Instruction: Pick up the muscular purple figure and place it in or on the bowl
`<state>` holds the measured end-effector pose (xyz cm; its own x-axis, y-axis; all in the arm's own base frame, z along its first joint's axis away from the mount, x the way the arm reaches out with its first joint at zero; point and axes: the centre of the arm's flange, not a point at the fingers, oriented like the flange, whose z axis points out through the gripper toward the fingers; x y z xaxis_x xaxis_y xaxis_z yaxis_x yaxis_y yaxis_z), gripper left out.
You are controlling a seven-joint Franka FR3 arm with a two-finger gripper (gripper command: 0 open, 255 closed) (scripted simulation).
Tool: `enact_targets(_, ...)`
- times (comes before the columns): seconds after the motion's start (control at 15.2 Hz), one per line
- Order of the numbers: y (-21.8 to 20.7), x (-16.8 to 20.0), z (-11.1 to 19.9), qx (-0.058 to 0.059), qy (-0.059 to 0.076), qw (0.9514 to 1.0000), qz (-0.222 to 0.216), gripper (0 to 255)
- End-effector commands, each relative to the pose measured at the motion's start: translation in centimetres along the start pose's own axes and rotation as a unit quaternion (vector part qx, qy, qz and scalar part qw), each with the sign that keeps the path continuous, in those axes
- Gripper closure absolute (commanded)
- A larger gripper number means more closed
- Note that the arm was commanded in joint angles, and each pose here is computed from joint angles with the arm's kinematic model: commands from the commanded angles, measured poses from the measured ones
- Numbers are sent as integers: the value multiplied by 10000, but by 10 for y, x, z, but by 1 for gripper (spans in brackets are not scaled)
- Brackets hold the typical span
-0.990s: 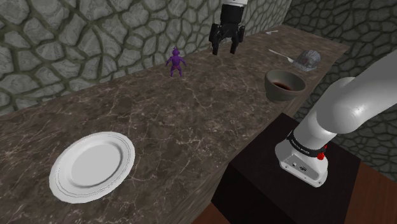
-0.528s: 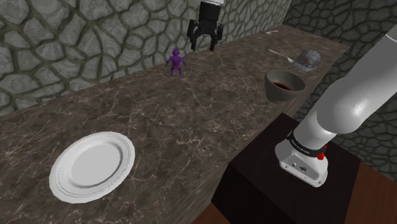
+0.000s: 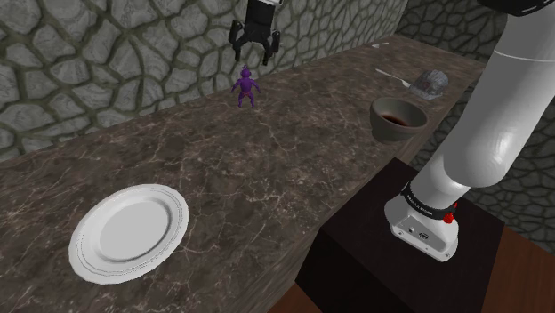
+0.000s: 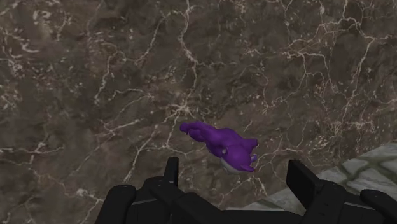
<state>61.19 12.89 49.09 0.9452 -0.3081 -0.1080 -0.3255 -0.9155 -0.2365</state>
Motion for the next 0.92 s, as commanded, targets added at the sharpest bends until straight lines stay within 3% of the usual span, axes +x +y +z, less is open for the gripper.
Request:
enact_targets(0.0,-6,11,2,53,19,10000,43,0)
enact_targets(0.46,-6,11,42,53,19,10000,43,0)
enact_targets(0.86,-6,11,42,53,19,10000,43,0)
